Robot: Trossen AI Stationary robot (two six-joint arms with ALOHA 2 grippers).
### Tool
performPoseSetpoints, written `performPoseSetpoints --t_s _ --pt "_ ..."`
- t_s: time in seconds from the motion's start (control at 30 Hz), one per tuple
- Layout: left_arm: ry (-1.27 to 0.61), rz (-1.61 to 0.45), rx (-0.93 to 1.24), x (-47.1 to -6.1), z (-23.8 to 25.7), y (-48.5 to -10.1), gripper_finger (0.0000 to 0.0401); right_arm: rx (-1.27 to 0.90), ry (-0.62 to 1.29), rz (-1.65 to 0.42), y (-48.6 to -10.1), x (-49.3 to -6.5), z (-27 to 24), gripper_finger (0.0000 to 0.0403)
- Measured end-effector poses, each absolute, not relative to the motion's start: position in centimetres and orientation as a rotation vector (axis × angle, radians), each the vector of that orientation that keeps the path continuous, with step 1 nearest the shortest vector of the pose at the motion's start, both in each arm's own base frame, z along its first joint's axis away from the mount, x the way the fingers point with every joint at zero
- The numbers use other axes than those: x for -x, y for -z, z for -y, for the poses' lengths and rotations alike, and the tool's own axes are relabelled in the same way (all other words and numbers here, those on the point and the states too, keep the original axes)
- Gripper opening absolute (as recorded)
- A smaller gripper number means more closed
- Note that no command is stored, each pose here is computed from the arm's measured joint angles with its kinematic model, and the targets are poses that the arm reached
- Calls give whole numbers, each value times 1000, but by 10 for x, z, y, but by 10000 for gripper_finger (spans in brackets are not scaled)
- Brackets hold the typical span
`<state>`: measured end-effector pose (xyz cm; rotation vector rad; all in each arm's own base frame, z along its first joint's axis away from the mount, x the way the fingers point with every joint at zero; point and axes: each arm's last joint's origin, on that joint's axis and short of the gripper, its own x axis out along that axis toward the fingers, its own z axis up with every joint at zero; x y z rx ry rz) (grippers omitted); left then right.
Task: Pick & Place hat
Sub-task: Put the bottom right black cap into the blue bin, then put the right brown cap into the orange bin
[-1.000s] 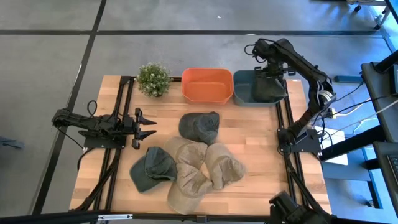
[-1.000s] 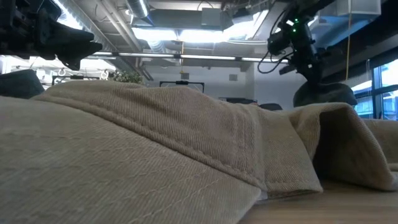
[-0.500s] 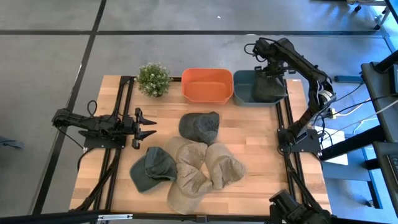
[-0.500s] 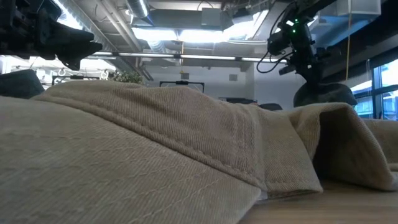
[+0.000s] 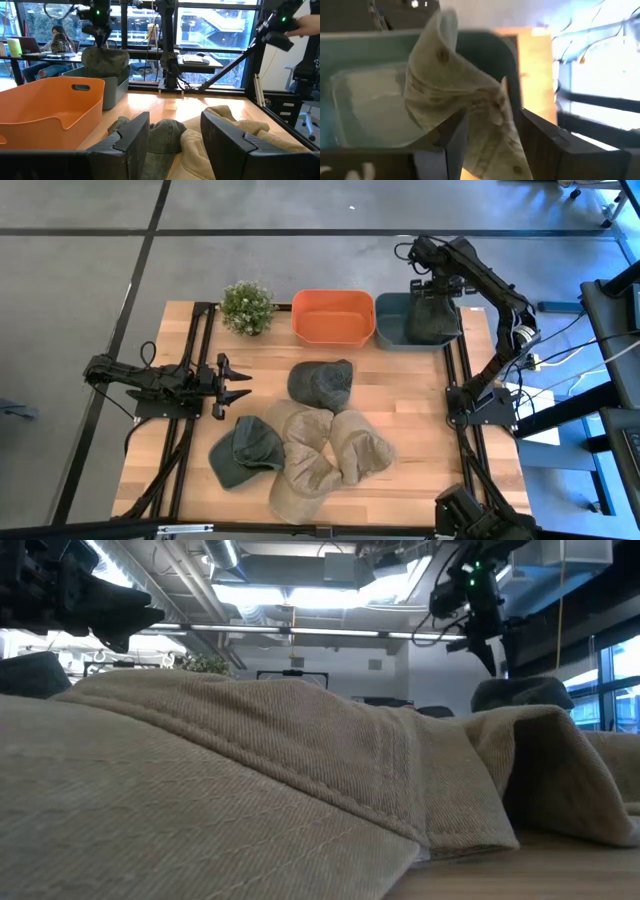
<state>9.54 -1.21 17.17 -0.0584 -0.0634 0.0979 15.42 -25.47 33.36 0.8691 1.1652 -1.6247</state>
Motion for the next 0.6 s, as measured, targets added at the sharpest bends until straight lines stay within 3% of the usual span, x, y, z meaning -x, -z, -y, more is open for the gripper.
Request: performPoseSetpoints --t_s 0.2,0.37,0.6 --pt "-98 63 57 -95 12 -172 173 -712 1612 -1071 -380 -159 249 176" --pt "-98 63 56 -95 12 -172 173 -526 1420 -1076 -400 -190 226 177" --pt "-98 64 56 -95 12 -172 173 -289 1106 -1077 -397 -257 162 177"
